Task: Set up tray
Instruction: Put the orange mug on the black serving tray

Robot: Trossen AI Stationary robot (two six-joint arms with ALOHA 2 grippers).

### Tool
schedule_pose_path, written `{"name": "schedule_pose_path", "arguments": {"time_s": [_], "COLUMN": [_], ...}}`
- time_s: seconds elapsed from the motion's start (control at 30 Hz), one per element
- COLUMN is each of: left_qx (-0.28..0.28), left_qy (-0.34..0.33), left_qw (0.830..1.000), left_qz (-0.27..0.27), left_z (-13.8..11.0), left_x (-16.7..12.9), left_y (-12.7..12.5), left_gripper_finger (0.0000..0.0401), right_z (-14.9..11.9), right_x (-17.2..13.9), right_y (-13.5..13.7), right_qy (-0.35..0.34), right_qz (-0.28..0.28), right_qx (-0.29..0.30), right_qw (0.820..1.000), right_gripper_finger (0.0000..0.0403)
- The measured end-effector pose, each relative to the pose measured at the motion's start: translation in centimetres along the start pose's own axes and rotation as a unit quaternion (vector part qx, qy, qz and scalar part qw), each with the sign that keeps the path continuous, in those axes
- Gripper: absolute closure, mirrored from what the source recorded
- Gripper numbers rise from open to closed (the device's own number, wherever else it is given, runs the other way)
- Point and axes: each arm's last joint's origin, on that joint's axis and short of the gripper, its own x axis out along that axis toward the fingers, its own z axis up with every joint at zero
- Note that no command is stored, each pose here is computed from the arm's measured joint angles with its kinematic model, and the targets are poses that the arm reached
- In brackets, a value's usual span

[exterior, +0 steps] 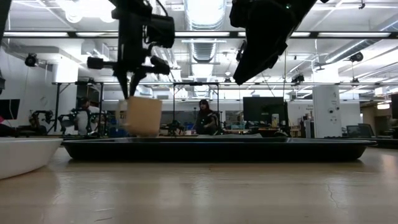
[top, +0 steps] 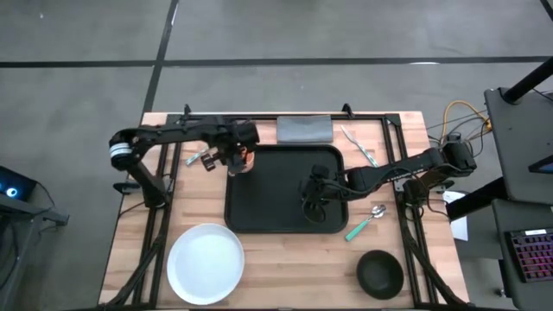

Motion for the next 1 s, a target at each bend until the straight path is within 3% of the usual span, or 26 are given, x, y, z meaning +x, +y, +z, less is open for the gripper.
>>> {"name": "schedule_pose_path", "arguments": {"time_s": [0.13,0.37,0.6,1.0], "left_qx": [0.005,-0.003,-0.001,-0.010], "left_qy": [-0.002,-0.018,-0.056,-0.043], "left_qw": [0.999,0.999,0.998,0.998], "left_qz": [0.046,0.032,0.036,0.049], "left_z": [-0.6,-1.9,-1.8,-1.8], "left_x": [0.4,1.1,1.3,3.3], "left_y": [-0.3,-0.4,-0.3,-0.5], "left_gripper_finger": [0.0401,0.0401,0.0401,0.0401], "right_z": [0.1,0.2,0.2,0.2], "right_x": [0.0,0.0,0.0,-0.1], "right_y": [0.1,0.2,0.2,0.3], "right_qy": [-0.004,-0.008,-0.009,-0.008], "right_qz": [0.003,0.013,0.013,0.017], "right_qx": [0.002,0.006,0.006,0.005], "right_qw": [1.000,1.000,1.000,1.000], "right_gripper_finger": [0.0202,0.0202,0.0202,0.0202]}}
